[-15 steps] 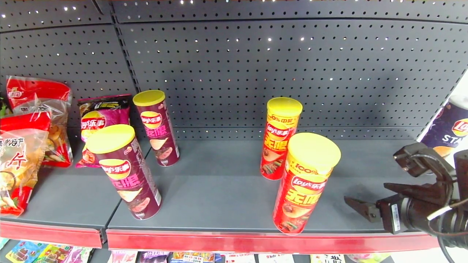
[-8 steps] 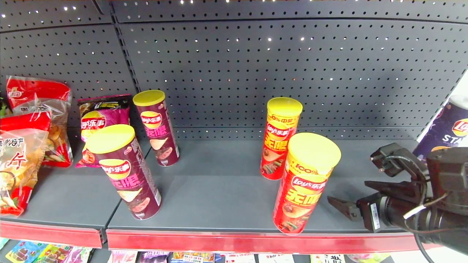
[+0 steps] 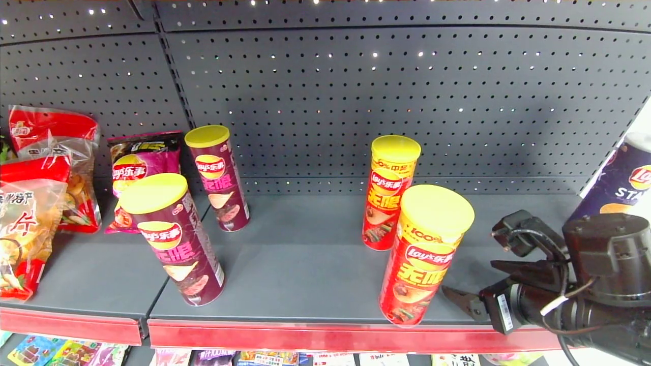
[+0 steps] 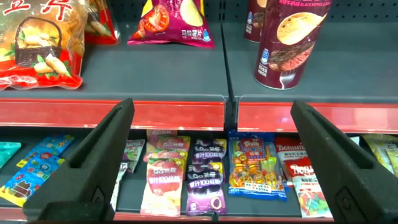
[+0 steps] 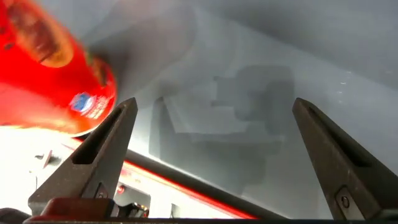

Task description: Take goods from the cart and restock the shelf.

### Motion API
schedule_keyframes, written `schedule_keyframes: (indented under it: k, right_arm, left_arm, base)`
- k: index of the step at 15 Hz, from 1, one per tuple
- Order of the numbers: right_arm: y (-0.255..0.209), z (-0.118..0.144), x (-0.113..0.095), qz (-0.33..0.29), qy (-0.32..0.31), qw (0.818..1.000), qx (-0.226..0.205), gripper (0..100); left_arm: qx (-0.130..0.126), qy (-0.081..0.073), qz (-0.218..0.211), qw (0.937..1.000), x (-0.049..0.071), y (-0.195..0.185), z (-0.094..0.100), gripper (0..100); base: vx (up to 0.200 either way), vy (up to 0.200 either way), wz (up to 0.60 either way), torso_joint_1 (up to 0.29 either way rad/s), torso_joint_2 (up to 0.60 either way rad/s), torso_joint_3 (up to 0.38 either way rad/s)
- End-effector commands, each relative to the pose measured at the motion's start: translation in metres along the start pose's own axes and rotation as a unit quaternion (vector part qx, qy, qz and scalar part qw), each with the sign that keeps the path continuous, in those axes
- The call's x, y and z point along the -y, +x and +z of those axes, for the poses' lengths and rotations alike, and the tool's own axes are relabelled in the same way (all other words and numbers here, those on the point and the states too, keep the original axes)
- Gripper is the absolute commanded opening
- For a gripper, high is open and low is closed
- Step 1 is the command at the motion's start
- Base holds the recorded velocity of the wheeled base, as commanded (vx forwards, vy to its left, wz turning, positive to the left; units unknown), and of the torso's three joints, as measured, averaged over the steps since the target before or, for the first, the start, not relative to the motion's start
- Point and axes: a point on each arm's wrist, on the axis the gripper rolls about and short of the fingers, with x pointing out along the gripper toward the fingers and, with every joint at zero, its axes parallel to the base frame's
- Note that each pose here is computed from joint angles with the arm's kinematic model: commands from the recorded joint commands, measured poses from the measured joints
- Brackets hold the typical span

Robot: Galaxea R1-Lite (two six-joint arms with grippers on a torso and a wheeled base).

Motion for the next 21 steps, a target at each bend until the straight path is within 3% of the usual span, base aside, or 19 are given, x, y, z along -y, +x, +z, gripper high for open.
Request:
schedule_keyframes:
  k: [1,9,21]
  right_arm:
    - [0.003,0.000,-0.005,0.009,-0.007,1.000,-0.004,100]
    - [0.010,-0.003,-0.013,0.019,-0.017,0.999,-0.021,100]
    - [0.012,-0.002,-0.023,0.037,-0.030,0.999,-0.011,100]
  left_arm:
    - [-0.001,0.000,0.000,1.0000,0.000,0.000,0.000,100]
    - [-0.001,0.000,0.001,1.0000,0.000,0.000,0.000,100]
    - [-0.001,0.000,0.001,1.0000,0.000,0.000,0.000,100]
  base:
    - [0.000,0.000,0.00,0.000,0.00,0.000]
    - [0.000,0.000,0.00,0.000,0.00,0.000]
    - [0.000,0.000,0.00,0.000,0.00,0.000]
